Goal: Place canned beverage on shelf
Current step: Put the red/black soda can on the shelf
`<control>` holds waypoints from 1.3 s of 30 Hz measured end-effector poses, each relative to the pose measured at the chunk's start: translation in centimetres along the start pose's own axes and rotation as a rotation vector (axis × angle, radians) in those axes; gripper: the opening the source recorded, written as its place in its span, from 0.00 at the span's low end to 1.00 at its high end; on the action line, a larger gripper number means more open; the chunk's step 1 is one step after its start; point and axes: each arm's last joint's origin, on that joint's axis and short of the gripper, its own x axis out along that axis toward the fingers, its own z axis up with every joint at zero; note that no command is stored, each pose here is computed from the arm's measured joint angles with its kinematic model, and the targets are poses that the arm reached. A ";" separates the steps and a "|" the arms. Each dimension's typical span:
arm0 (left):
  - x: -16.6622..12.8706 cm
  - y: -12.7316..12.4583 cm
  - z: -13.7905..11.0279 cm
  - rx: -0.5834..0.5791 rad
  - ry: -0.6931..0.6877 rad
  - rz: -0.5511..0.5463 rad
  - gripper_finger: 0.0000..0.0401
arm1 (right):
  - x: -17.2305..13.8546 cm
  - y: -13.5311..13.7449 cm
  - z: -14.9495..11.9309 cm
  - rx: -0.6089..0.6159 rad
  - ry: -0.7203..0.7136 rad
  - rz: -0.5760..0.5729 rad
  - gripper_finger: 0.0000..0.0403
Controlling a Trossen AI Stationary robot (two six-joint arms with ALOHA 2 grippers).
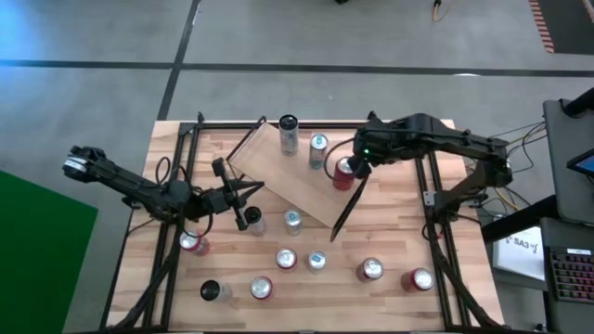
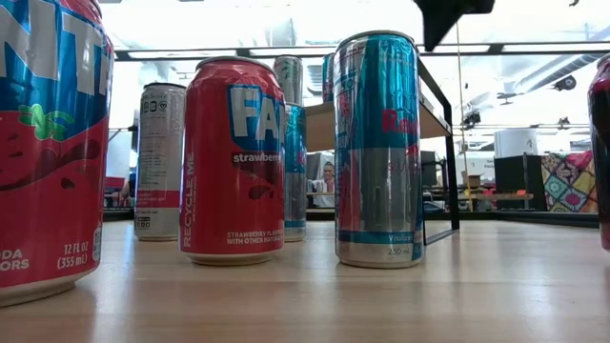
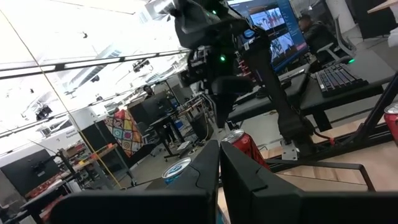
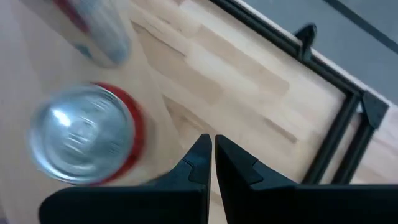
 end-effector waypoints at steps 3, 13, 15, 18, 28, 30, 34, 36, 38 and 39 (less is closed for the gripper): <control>0.0 0.0 0.0 0.000 0.000 0.000 0.00 | 0.1 -0.5 -1.1 0.045 0.030 0.010 0.03; 0.0 0.0 0.0 -0.002 0.001 -0.001 0.00 | -0.5 0.2 -3.2 0.085 0.008 0.089 0.03; 0.0 0.0 0.0 -0.001 0.001 -0.001 0.00 | -0.6 0.9 -3.3 0.082 -0.007 0.118 0.03; 0.0 0.0 0.0 -0.001 0.001 -0.001 0.00 | -0.3 1.7 -3.3 0.074 -0.025 0.130 0.03; 0.0 0.0 0.0 -0.003 0.001 -0.001 0.00 | 0.9 3.0 -3.1 0.041 -0.014 0.102 0.03; 0.0 0.0 0.0 -0.003 0.001 -0.001 0.00 | 1.0 3.2 -3.2 0.035 -0.005 0.104 0.03; 0.0 0.0 0.0 -0.003 0.001 -0.001 0.00 | 1.1 3.6 -3.4 0.022 0.023 0.123 0.03; 0.0 0.0 0.0 -0.003 0.001 -0.001 0.00 | 1.0 3.8 -3.6 0.014 0.029 0.129 0.03; 0.0 0.0 0.0 -0.005 0.001 -0.001 0.00 | 0.9 3.9 -3.8 0.006 0.029 0.133 0.03; 0.0 0.0 0.0 -0.009 0.001 -0.001 0.00 | 0.9 4.0 -3.9 0.002 0.029 0.135 0.03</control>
